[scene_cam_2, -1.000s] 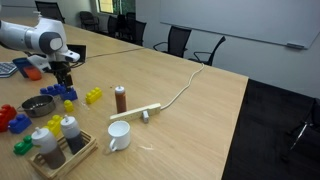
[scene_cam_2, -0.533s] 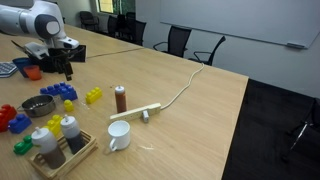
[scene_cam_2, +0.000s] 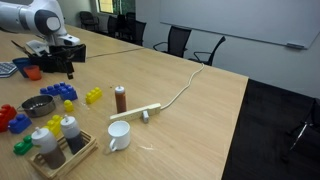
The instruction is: Take the blue block on the right and place it on top of the blue block at the center
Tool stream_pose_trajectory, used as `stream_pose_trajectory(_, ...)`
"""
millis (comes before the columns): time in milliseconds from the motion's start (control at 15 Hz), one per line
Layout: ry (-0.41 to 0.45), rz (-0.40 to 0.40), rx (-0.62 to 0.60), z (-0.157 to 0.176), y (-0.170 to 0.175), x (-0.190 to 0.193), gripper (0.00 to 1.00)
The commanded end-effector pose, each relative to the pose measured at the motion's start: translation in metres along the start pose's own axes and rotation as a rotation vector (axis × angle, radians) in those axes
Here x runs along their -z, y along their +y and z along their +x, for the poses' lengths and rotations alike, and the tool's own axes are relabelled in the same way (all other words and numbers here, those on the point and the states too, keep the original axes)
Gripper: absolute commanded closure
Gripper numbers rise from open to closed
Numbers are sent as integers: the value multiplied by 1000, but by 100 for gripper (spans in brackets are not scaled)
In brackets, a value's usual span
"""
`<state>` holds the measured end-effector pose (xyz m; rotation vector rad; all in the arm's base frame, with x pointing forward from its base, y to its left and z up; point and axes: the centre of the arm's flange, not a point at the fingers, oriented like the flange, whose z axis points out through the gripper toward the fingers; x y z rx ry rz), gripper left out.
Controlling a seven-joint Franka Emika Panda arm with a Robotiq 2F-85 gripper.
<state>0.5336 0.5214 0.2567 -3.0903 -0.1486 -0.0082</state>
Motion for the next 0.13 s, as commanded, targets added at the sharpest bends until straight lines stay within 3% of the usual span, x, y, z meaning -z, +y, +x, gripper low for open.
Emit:
stream_pose_trajectory(0, 0, -1, 0, 0, 0, 0, 0)
stream_pose_trajectory(67, 0, -1, 0, 0, 0, 0, 0)
